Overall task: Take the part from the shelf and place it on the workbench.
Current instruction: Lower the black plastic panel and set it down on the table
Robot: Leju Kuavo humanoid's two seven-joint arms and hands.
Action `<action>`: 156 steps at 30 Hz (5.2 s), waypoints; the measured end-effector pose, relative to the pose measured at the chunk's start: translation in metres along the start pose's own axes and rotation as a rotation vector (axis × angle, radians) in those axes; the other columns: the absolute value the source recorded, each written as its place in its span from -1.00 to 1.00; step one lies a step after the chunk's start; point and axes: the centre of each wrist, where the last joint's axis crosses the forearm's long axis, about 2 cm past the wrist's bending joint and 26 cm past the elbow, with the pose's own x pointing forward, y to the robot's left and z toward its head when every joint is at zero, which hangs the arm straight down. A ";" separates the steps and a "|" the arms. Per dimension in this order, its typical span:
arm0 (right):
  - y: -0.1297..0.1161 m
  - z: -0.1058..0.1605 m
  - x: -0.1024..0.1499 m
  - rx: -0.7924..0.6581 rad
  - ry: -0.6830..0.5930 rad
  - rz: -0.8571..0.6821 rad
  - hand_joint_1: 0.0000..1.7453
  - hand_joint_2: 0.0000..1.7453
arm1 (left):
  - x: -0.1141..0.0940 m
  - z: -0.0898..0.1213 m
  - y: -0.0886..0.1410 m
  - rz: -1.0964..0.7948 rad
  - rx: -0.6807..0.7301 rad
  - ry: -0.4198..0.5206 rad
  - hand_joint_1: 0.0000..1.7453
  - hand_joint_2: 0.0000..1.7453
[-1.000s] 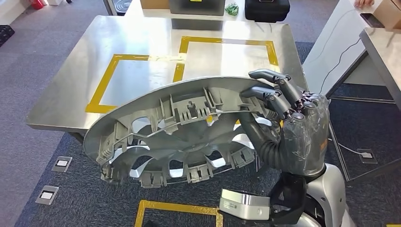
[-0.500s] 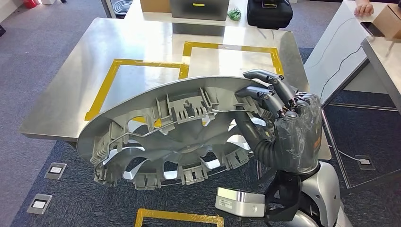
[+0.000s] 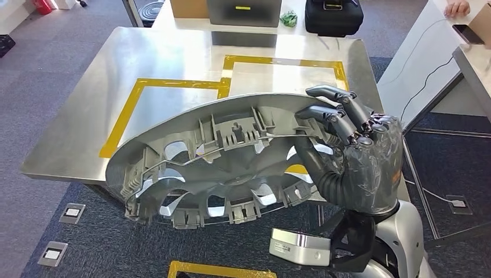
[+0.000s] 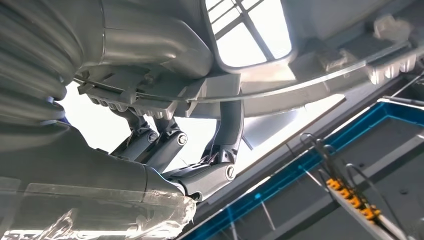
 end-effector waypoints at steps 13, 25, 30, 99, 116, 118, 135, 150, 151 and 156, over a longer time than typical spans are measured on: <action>0.001 -0.001 -0.004 0.011 0.023 0.012 1.00 1.00 | -0.001 -0.001 0.003 -0.009 0.004 0.002 -1.00 1.00; 0.002 -0.008 -0.017 0.032 0.086 0.037 1.00 1.00 | 0.005 -0.001 0.003 -0.022 -0.007 -0.021 -1.00 1.00; 0.002 -0.017 -0.025 0.066 0.120 0.063 1.00 1.00 | 0.009 -0.001 0.004 -0.036 -0.014 -0.027 -1.00 1.00; 0.054 -0.014 -0.247 0.557 0.898 0.538 1.00 1.00 | 0.020 0.007 -0.025 -0.108 -0.086 -0.025 -1.00 1.00; 0.082 -0.061 -0.207 0.540 0.662 0.565 1.00 1.00 | 0.027 0.012 -0.038 -0.103 -0.082 -0.045 -1.00 1.00; 0.082 -0.063 -0.206 0.538 0.662 0.569 1.00 1.00 | 0.028 0.012 -0.038 -0.104 -0.084 -0.050 -1.00 1.00; 0.071 -0.062 -0.216 0.524 0.747 0.621 1.00 1.00 | 0.029 0.013 -0.042 -0.122 -0.113 -0.062 -1.00 1.00; 0.048 -0.049 -0.239 0.485 0.847 0.651 1.00 1.00 | 0.028 0.012 -0.041 -0.141 -0.144 -0.080 -1.00 1.00; 0.049 -0.048 -0.240 0.486 0.848 0.650 1.00 1.00 | 0.027 0.012 -0.041 -0.141 -0.143 -0.079 -1.00 1.00; 0.056 -0.039 -0.235 0.497 0.796 0.601 1.00 1.00 | 0.027 0.012 -0.039 -0.135 -0.132 -0.072 -1.00 1.00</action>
